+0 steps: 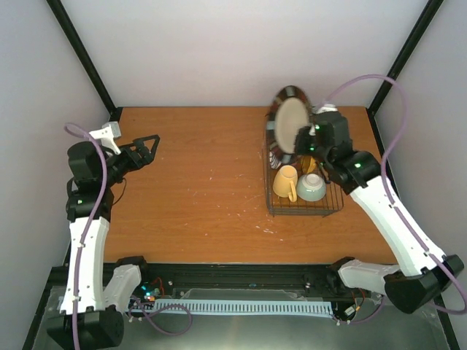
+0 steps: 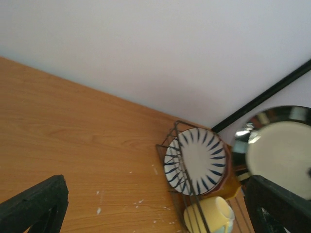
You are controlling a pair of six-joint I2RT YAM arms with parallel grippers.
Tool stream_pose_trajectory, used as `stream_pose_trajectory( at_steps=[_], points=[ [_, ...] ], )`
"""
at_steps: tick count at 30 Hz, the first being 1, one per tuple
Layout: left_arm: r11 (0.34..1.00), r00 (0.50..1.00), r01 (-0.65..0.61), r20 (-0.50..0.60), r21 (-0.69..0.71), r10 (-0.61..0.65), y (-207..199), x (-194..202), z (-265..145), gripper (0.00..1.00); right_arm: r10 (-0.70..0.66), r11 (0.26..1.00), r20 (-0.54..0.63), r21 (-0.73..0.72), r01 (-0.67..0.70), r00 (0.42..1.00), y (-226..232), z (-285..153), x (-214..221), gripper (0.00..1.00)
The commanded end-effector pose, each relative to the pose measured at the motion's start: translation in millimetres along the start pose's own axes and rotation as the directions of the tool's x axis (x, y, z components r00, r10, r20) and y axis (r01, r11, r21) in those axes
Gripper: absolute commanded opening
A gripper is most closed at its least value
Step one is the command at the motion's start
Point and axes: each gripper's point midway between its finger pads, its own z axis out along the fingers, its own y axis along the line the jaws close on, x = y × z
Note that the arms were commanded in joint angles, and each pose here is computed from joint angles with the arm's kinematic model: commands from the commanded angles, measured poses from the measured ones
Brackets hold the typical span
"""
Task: Load the mixed dishes into the dish rack
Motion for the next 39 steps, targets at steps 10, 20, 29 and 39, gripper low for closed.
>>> stream_pose_trajectory(
  at_steps=[10,20,29,39],
  points=[
    [0.994,0.998,-0.002,-0.06,-0.106,-0.004,43,22,21,1.0,0.099,0.793,0.311,0.549,-0.264,0.945,-199,-78,-37,0.03],
    [0.991,0.995,0.011,-0.093,-0.136,-0.023,62,34,32,1.0,0.032,0.86,0.184,0.495,-0.121,0.982,-205,-19,-43,0.03],
    [0.99,0.992,0.026,-0.122,-0.139,-0.043,74,40,44,1.0,-0.024,0.84,0.139,0.541,-0.055,0.99,-215,-7,-43,0.03],
    [0.991,0.988,0.016,-0.153,-0.136,-0.037,83,45,54,1.0,-0.052,0.83,0.062,0.558,0.008,0.997,-226,21,-36,0.03]
  ],
)
